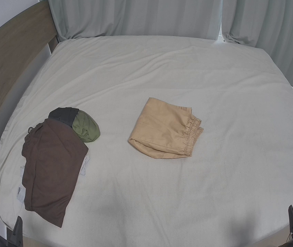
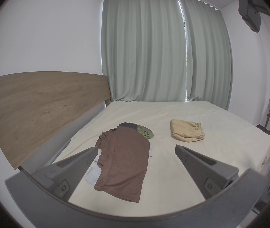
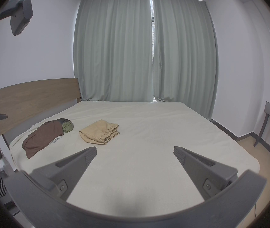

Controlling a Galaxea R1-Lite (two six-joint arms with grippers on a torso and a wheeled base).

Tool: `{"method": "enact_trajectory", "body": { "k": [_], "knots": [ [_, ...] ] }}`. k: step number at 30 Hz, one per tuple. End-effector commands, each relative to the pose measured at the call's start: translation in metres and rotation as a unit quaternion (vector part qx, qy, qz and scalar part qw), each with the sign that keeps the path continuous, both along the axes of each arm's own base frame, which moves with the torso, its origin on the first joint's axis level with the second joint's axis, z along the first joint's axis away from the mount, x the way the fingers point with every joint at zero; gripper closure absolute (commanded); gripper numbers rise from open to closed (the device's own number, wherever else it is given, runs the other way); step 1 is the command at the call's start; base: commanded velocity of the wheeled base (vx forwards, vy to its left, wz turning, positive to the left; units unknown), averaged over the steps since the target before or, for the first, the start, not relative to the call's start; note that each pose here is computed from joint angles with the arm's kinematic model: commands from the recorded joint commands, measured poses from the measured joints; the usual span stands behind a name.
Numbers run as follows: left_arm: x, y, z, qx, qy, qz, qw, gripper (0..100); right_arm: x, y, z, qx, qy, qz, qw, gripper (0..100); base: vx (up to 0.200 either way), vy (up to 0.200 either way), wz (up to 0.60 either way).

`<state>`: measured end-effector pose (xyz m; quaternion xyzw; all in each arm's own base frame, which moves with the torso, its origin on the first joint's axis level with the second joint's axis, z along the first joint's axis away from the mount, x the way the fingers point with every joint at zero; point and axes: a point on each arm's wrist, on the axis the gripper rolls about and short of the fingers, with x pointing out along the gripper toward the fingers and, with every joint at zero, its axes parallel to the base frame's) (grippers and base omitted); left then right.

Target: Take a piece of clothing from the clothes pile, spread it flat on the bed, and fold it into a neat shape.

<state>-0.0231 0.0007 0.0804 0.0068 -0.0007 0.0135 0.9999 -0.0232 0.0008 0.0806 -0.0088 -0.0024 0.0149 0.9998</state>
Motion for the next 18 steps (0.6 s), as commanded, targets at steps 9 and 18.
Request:
{"method": "enact_trajectory", "body": {
  "k": [9,18],
  "knots": [
    [0.0003,0.0,-0.0047,-0.004,0.001,0.0,1.0,0,0.0003,-0.0001,-0.0048,0.0,0.002,0.002,1.0,0,0.0,0.0,0.0],
    [0.0004,0.0,-0.0046,-0.004,0.002,0.0,1.0,0,0.0003,0.0,-0.005,0.0,0.003,0.001,1.0,0,0.0,0.0,0.0]
  ]
}}
